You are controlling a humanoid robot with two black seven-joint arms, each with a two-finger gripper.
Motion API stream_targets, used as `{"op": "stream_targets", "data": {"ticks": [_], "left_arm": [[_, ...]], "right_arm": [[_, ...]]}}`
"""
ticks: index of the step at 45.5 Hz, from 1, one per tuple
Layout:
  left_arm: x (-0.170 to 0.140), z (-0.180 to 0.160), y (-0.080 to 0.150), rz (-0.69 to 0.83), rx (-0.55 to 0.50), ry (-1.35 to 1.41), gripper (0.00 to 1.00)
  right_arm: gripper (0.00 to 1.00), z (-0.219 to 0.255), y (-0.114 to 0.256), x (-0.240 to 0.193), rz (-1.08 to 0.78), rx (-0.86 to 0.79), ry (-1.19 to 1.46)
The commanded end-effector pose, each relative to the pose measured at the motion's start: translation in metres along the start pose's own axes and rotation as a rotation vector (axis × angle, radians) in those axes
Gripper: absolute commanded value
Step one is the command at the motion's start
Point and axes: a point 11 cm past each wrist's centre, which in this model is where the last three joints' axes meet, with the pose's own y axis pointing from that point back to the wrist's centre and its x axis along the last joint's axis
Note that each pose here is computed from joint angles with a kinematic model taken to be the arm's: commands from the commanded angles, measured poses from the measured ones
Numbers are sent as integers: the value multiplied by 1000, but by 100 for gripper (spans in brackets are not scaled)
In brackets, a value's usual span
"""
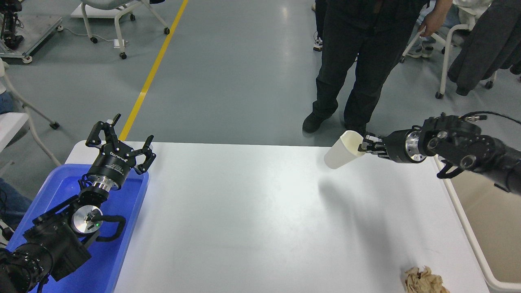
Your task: Dispose of the paper cup in the dustbin
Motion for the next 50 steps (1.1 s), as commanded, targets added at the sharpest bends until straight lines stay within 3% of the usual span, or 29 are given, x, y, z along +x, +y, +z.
{"op": "stream_targets", "data": {"ticks": [1, 27, 50], "left_arm": [[0, 0, 0, 0, 0, 0, 100], [0, 0, 0, 0, 0, 0, 100], [1, 1, 0, 2, -1, -2, 100]], "right_arm": [[0, -9, 41, 26, 21, 40, 15], [0, 48, 157, 86, 133, -53, -51], [0, 109, 238, 91, 250, -138, -157]]}}
